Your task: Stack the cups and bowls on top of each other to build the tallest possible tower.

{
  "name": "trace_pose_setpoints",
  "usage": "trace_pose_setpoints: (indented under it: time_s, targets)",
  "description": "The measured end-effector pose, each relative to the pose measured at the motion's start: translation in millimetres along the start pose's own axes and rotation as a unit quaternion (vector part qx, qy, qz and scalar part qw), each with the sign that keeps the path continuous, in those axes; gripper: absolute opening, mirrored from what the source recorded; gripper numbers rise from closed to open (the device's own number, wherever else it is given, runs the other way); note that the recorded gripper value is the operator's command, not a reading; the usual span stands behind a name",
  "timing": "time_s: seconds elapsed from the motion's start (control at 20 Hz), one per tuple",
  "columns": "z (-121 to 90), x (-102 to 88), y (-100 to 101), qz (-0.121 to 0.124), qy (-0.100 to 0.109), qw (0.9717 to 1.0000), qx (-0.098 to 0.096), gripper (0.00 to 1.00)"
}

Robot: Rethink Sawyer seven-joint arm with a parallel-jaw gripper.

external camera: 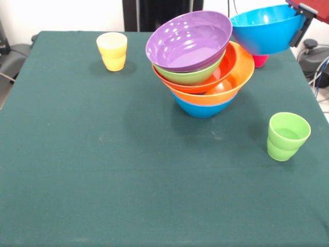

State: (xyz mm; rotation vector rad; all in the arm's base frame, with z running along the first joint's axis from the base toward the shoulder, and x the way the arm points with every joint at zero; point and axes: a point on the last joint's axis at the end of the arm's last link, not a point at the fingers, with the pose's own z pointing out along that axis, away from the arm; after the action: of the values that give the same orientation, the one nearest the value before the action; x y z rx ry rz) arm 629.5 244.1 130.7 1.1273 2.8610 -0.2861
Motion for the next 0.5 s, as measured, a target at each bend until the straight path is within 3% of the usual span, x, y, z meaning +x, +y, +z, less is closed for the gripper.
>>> trace_pose_setpoints:
  time_s: [0.5]
  targets:
    - [6.0,-0.3,0.5,0.0,-0.003,1.0,0.0,0.0]
